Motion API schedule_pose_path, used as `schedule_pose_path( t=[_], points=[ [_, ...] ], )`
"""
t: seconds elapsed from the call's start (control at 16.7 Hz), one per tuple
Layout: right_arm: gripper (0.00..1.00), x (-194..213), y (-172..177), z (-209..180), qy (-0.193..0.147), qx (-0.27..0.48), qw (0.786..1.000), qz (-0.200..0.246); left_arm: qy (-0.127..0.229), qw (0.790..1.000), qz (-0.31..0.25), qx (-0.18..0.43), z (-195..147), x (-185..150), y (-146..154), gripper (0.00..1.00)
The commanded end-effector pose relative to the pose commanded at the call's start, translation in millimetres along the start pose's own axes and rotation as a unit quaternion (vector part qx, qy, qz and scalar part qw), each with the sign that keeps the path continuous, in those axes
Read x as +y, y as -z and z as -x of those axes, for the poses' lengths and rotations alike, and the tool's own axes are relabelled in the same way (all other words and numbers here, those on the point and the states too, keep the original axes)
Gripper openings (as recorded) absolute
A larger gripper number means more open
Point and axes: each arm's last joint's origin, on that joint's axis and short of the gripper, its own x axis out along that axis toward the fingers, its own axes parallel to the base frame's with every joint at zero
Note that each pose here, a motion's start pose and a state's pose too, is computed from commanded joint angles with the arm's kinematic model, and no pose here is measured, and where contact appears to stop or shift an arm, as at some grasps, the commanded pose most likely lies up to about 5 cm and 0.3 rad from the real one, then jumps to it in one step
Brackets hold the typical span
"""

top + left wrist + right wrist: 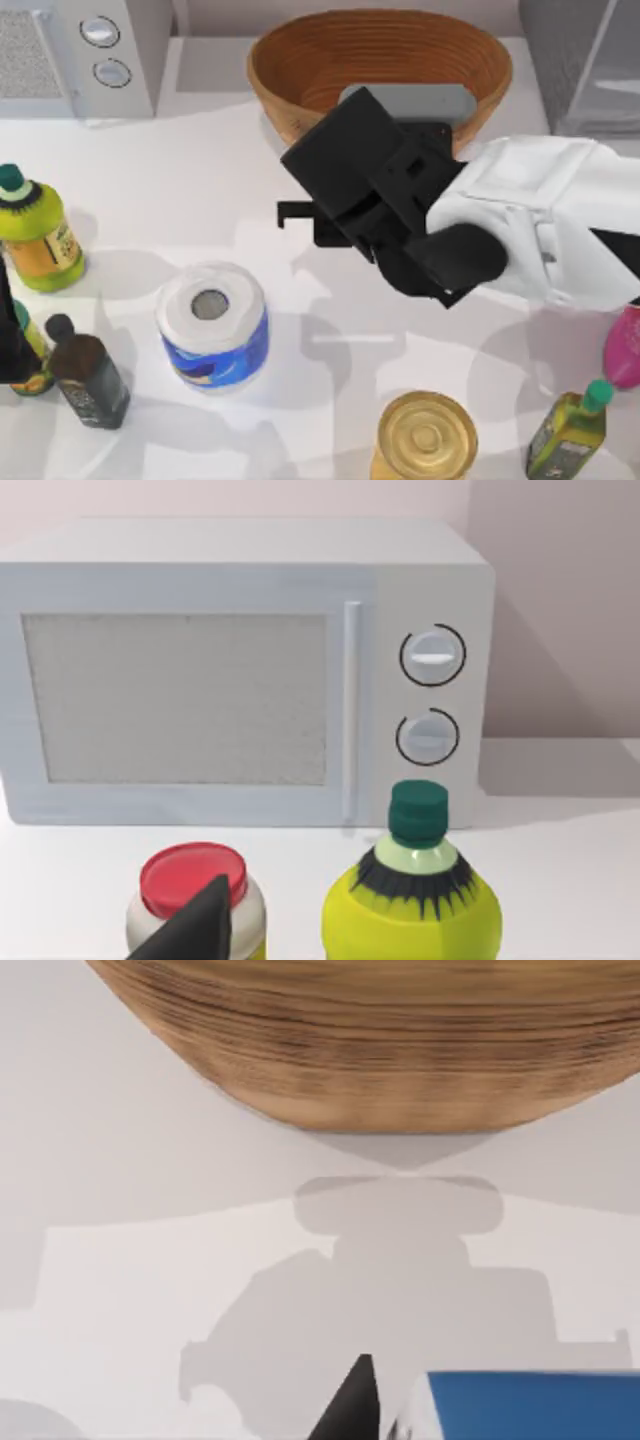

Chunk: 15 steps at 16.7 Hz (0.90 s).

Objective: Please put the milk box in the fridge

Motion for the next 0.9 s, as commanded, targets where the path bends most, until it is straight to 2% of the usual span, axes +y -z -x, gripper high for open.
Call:
schedule_pose_path(
  t=[0.24, 0.54, 0.72, 0.9],
  points=[
    [0.0, -31.8, -2.1, 15.4, -0.03, -0.011, 0.999, -0.003, 0.0, 1.0, 0.0, 0.0, 0.0, 0.0, 0.0, 1.0],
    [0.0, -127.9, 0.8, 48.9, -0.088, -0.078, 0.992, -0.041, 0.0, 1.0, 0.0, 0.0, 0.0, 0.0, 0.0, 1.0],
    [0.0, -190.1, 25.4, 72.7, -0.114, -0.16, 0.979, -0.058, 0.0, 1.0, 0.0, 0.0, 0.0, 0.0, 0.0, 1.0],
    [0.0, -230.6, 63.5, 78.2, -0.111, -0.231, 0.965, -0.048, 0.0, 1.0, 0.0, 0.0, 0.0, 0.0, 0.0, 1.0]
  ],
)
